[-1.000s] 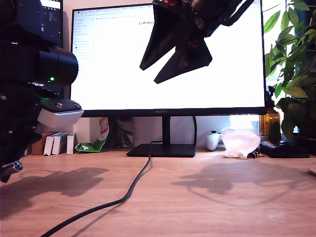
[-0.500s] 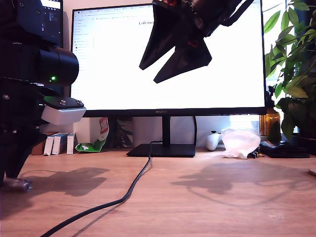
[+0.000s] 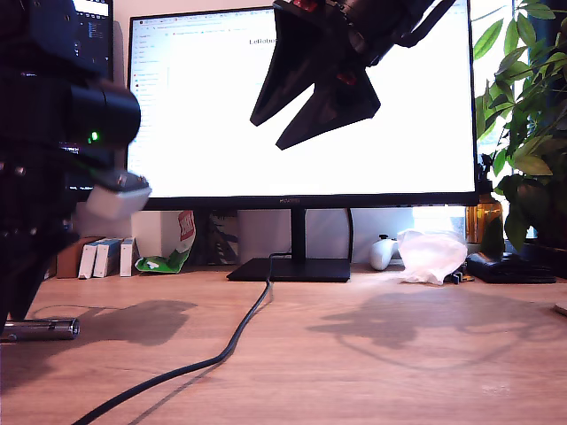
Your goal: Pick the metallic laser pointer with your right arm, pass it to your left arm, then place it down to the left side of the table
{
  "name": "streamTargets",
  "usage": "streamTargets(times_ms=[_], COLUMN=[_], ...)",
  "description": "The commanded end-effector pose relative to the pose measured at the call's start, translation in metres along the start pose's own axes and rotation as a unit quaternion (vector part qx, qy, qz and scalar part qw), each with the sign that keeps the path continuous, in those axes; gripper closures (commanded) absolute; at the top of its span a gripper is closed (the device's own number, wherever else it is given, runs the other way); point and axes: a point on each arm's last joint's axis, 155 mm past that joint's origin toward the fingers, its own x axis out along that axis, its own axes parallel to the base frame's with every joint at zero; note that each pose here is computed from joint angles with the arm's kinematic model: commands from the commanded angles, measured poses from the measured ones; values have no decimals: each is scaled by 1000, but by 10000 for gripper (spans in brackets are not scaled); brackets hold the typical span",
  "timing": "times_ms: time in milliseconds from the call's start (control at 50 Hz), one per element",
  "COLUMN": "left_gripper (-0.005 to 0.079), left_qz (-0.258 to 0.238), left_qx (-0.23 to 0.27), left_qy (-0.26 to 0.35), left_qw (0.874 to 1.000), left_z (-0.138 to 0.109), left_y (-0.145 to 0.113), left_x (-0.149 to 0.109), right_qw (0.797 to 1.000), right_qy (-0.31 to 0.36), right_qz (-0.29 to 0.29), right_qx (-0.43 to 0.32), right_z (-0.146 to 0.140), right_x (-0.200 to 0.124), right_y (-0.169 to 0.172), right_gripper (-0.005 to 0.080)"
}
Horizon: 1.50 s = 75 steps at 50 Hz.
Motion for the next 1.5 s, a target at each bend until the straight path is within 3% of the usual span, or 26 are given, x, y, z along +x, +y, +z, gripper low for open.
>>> streamTargets(times_ms=[0, 100, 220, 280, 340, 460, 620, 740, 960, 1060, 1240, 1360, 1480], left_gripper=[557, 648, 766, 766, 766, 766, 766, 766, 766, 766, 766, 766, 766], left_qz=[37, 50, 55, 55, 49, 34, 41, 48, 55, 60, 135, 156, 150], left_qx=[-28, -88, -124, -156, -206, -260, -298, -320, -348, -361, -381, -391, -403], left_qy=[-33, -71, -121, -152, -185, -252, -315, -380, -446, -485, -524, -530, -542], left_qw=[998, 992, 983, 974, 960, 932, 900, 866, 823, 794, 750, 736, 722], left_z=[8, 15, 26, 34, 43, 59, 66, 68, 43, 28, -14, -33, -45], left_y=[15, 22, 26, 29, 32, 41, 59, 78, 101, 107, 127, 133, 135], left_x=[-26, -46, -66, -74, -82, -99, -121, -145, -171, -196, -240, -249, -251], right_qw=[1000, 1000, 1000, 1000, 1000, 999, 995, 989, 963, 949, 911, 887, 878], right_qy=[-6, -4, -1, 2, 7, 19, 8, -53, -145, -183, -260, -285, -286], right_qz=[1, 1, -8, -14, -16, -26, -90, -133, -226, -255, -321, -362, -383], right_qx=[-10, -8, -8, -5, 1, 10, 31, 31, 28, 26, 12, 16, 30], right_z=[6, 5, 4, 2, -1, -7, -4, 23, 55, 64, 83, 83, 73], right_x=[-2, -2, -2, -2, -3, -5, -15, -34, -96, -130, -200, -234, -250], right_y=[4, 4, 1, -2, -4, -9, -40, -64, -103, -111, -120, -129, -140], right_gripper=[397, 413, 526, 579, 639, 763, 765, 765, 765, 765, 765, 765, 765])
